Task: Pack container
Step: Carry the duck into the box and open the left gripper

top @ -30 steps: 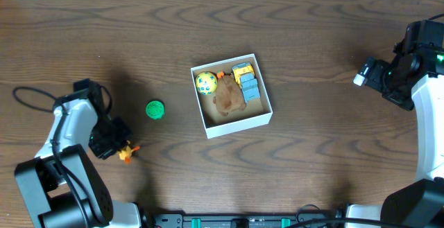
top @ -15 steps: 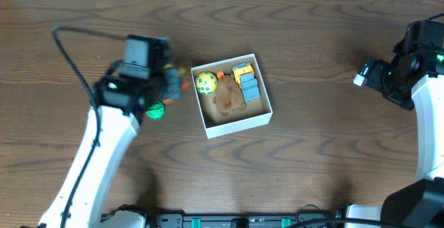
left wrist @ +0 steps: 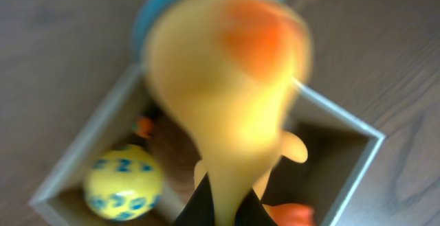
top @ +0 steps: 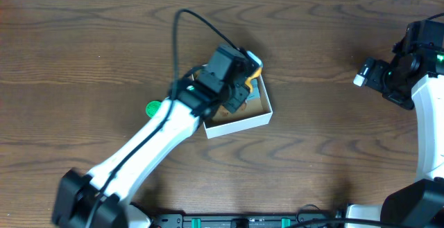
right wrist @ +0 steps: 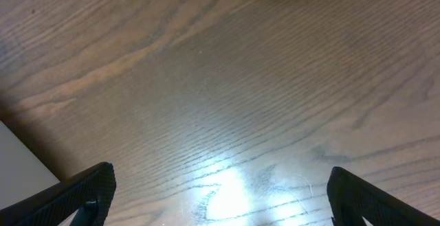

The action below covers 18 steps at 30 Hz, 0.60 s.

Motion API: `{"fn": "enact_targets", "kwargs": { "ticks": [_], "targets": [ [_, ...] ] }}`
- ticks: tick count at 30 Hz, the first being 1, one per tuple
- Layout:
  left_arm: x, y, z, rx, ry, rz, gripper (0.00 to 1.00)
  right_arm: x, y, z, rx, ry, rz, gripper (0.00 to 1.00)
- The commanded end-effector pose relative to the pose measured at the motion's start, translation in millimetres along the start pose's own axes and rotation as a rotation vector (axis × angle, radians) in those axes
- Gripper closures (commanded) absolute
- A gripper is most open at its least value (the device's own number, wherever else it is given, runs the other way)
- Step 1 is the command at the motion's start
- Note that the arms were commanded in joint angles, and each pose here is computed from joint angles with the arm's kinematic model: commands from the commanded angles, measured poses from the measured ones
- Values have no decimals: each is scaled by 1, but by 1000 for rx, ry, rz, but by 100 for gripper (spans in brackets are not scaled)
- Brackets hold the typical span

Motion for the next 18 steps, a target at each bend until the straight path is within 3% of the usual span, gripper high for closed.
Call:
{"fn": "enact_targets", "kwargs": {
  "ticks": [1, 7, 13, 18],
  "targets": [
    [-14, -18, -10, 77, 9, -56, 94, 1, 6, 0, -18, 20, 4, 1],
    [-44, -29, -42, 249, 5, -132, 94, 1, 6, 0, -22, 24, 4, 1],
    [-53, -24, -62, 355, 33, -116, 83, 1, 6, 0, -22, 24, 4, 1],
    [-51, -22, -65, 377, 36, -106, 49, 1, 6, 0, -19, 27, 3, 1]
  ]
}}
Point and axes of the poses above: each gripper's point midway between its finger pads, its own y axis back along the fingers, its own x axis along the line the jaws close on, z = x × y, the point moved 7 cm from there along y, back along the fingers, and after that the axes turned 14 degrees about y, right-handed, at the moved point
